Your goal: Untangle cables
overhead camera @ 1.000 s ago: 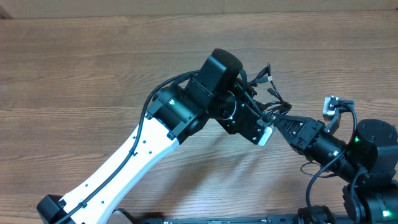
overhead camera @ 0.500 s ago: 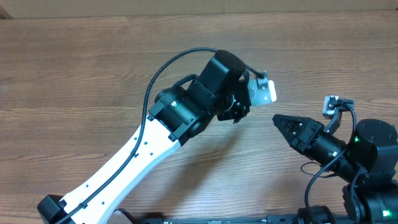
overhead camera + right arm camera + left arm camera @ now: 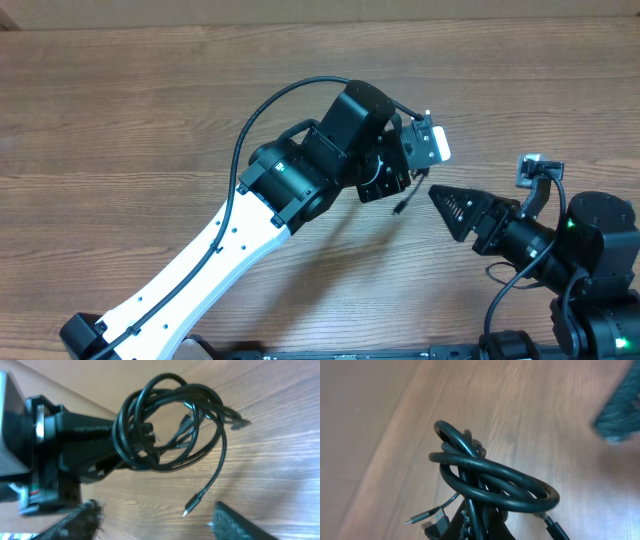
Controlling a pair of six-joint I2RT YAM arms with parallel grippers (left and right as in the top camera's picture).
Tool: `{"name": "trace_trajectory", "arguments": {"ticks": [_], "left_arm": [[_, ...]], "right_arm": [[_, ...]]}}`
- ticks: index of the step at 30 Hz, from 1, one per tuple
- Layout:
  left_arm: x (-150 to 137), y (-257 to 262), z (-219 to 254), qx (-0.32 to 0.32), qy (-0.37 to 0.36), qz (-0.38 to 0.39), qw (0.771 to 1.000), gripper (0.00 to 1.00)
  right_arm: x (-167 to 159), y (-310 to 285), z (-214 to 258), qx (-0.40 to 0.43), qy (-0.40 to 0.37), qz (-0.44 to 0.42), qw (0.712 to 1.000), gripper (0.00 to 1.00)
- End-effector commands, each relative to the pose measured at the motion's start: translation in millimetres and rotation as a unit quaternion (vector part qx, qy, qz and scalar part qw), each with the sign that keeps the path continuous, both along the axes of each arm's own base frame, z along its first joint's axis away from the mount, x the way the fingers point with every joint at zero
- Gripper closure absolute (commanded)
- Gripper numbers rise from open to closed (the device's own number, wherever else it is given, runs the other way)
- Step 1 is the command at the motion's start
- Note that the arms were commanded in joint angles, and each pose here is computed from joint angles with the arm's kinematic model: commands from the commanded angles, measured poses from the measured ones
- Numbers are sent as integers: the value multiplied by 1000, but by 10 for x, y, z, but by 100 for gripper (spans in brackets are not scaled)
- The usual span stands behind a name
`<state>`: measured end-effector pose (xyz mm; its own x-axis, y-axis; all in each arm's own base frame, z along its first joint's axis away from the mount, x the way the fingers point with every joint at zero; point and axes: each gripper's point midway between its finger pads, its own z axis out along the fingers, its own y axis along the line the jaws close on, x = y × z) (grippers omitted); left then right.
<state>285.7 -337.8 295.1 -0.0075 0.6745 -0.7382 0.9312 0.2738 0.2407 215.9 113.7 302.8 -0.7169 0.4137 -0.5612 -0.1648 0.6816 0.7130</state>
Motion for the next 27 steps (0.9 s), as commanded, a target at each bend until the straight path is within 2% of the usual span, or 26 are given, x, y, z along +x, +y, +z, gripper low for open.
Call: {"name": "trace_trajectory", "arguments": {"ticks": [1,4,13,18,25,27], "left_arm": [[-206,-138,254,-54,20,-50,997,96],[-328,-197,289,-74,44,-77,993,96],[-362,-212,291,-103,124,-25,987,96],[-462,-279,294,-103,129,-37,986,96],[-652,-418,299,-99,123,-60,986,96],[-625,-416,279,-92,114,-48,988,96]], "right_arm": [[-10,-6,100,-43,-51,24,997,20],[16,-43,89,-50,-52,12,997,19],[137,-155,158,-79,-84,-18,993,23],[158,-153,204,-87,-102,-14,991,25],[225,-206,138,-98,-89,-30,991,26],[256,-258,86,-108,-79,-44,990,28]]}}
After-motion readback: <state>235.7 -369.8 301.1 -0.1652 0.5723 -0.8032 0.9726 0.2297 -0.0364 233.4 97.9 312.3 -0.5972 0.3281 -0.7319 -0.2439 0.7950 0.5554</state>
